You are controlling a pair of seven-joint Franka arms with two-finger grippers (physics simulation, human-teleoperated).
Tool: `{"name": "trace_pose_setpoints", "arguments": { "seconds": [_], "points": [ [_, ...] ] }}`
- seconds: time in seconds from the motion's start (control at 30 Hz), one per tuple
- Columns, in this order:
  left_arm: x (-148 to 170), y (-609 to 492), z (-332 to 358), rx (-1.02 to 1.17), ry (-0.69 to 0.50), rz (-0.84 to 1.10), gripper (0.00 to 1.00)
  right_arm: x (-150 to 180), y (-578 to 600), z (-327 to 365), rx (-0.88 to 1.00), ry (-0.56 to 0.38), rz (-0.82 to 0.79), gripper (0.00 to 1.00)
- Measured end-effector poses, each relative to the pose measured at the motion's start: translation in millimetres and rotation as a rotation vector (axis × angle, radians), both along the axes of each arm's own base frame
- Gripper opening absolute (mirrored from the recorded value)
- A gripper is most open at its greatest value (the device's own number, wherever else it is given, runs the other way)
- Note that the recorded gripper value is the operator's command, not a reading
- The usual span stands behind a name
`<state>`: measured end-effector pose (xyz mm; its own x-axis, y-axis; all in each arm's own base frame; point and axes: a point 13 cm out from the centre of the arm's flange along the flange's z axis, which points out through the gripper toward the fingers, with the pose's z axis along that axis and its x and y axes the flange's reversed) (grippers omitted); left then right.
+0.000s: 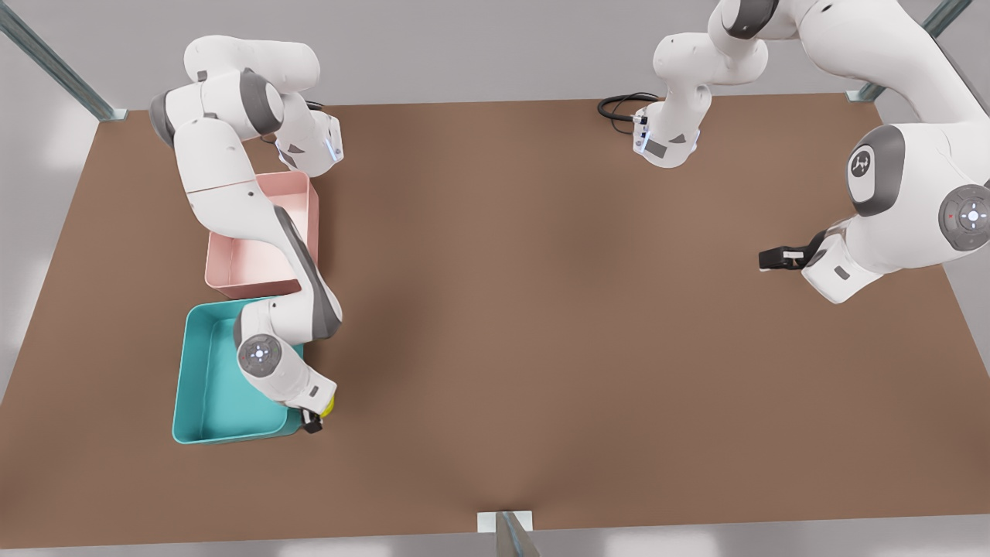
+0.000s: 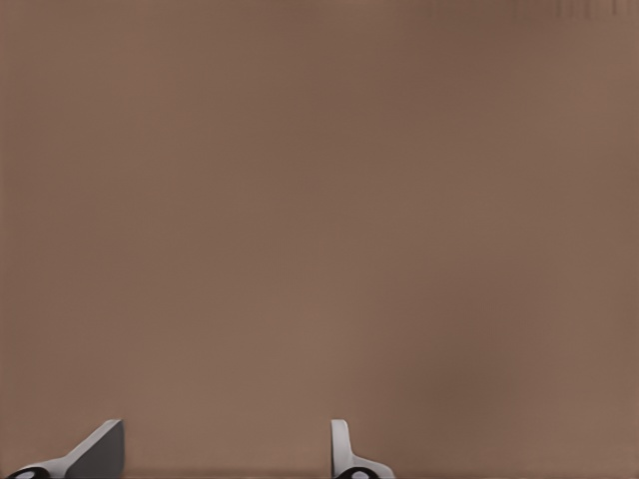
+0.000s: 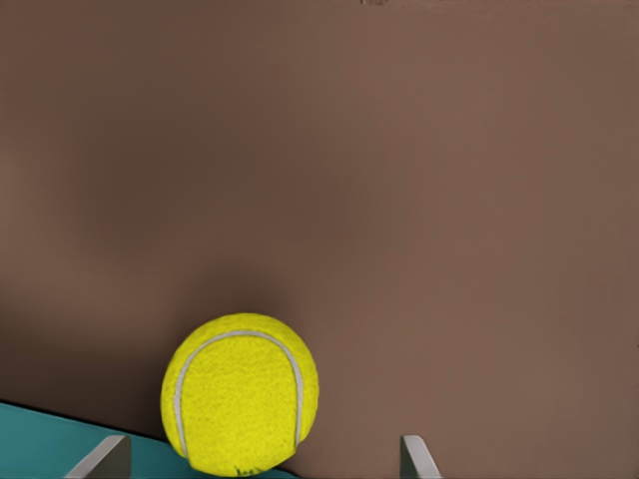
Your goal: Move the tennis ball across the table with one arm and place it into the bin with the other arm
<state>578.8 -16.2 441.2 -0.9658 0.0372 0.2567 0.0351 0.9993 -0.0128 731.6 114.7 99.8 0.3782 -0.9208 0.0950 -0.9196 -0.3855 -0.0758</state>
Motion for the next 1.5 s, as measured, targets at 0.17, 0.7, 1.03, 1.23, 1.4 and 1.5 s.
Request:
{"name": "trace_pose_setpoints", "arguments": {
  "seconds": [0.17,0.7,1.03,1.23,1.4,1.5],
  "points": [
    [0.0,0.0,0.3,0.003,-0.001,0.010,1.00,3.1,-1.1,-0.1,0.004,-0.014,-0.003,1.00],
    [1.8,0.4,-7.3,0.008,0.011,0.028,1.00,-17.2,-5.1,-28.8,0.000,0.032,-0.034,1.00],
    [1.9,1.1,-7.8,0.008,0.012,0.034,1.00,-26.9,-5.2,-53.5,-0.001,0.060,-0.042,1.00],
    [1.9,1.3,-7.9,0.009,0.012,0.036,1.00,-27.9,-1.3,-66.6,0.004,0.057,-0.039,1.00],
    [1.9,1.5,-7.9,0.009,0.012,0.037,1.00,-24.6,-4.7,-68.1,0.008,0.044,-0.045,1.00],
    [1.9,1.5,-7.8,0.009,0.012,0.038,1.00,-23.5,-6.1,-69.9,0.008,0.039,-0.047,1.00]
  ]
}}
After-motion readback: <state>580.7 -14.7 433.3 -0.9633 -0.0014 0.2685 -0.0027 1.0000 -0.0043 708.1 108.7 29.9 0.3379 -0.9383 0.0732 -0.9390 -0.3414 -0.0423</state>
